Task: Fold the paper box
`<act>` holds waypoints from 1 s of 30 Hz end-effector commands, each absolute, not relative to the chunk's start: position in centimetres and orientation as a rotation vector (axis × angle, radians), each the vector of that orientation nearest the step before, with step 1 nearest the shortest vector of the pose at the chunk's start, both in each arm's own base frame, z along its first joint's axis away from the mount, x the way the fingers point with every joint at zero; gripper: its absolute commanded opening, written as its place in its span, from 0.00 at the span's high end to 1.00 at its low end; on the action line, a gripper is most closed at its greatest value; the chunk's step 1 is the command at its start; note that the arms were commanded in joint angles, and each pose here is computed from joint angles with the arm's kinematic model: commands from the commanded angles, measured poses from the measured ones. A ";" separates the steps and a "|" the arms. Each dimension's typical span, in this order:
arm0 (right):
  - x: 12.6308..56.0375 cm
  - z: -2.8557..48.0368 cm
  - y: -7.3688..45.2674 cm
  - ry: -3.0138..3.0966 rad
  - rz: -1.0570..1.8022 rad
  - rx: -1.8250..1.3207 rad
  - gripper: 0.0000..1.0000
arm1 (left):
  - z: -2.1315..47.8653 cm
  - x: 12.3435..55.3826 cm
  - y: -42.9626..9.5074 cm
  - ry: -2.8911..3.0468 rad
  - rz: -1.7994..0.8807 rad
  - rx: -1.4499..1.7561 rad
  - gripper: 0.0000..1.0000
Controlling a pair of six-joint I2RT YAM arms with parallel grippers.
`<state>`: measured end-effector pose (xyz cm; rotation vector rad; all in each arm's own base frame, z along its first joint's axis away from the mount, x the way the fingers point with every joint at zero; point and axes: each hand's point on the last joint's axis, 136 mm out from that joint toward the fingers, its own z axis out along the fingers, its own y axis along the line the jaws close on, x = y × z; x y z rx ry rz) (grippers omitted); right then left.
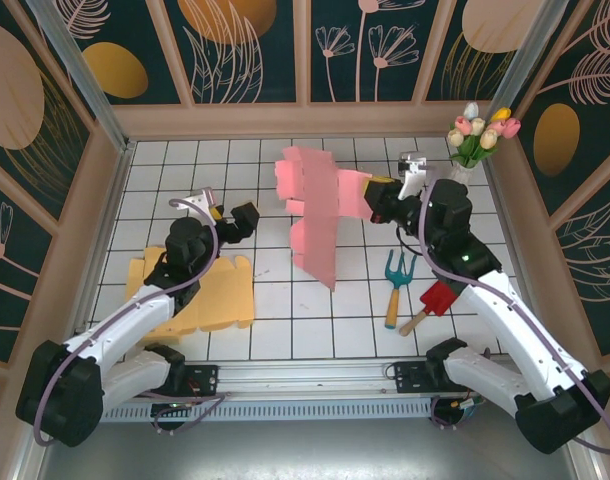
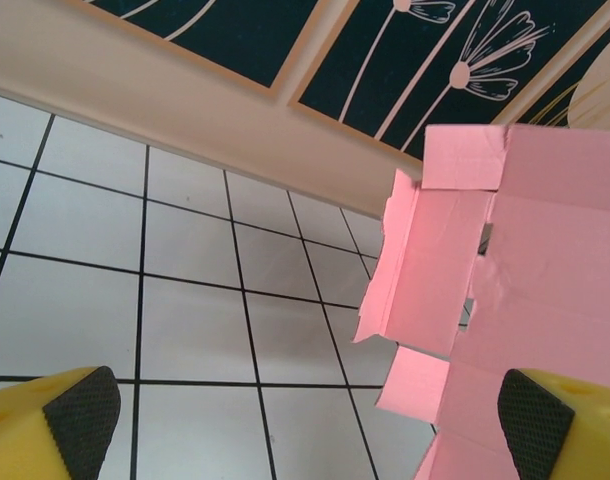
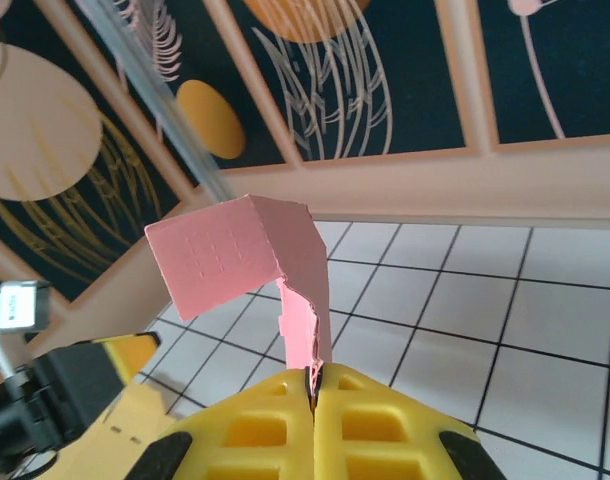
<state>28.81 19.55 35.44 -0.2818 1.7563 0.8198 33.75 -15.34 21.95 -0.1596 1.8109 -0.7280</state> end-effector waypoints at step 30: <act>34.7 22.5 18.3 2.040 0.454 -0.252 1.00 | 14.6 34.6 -16.3 1.947 -0.626 -0.050 0.01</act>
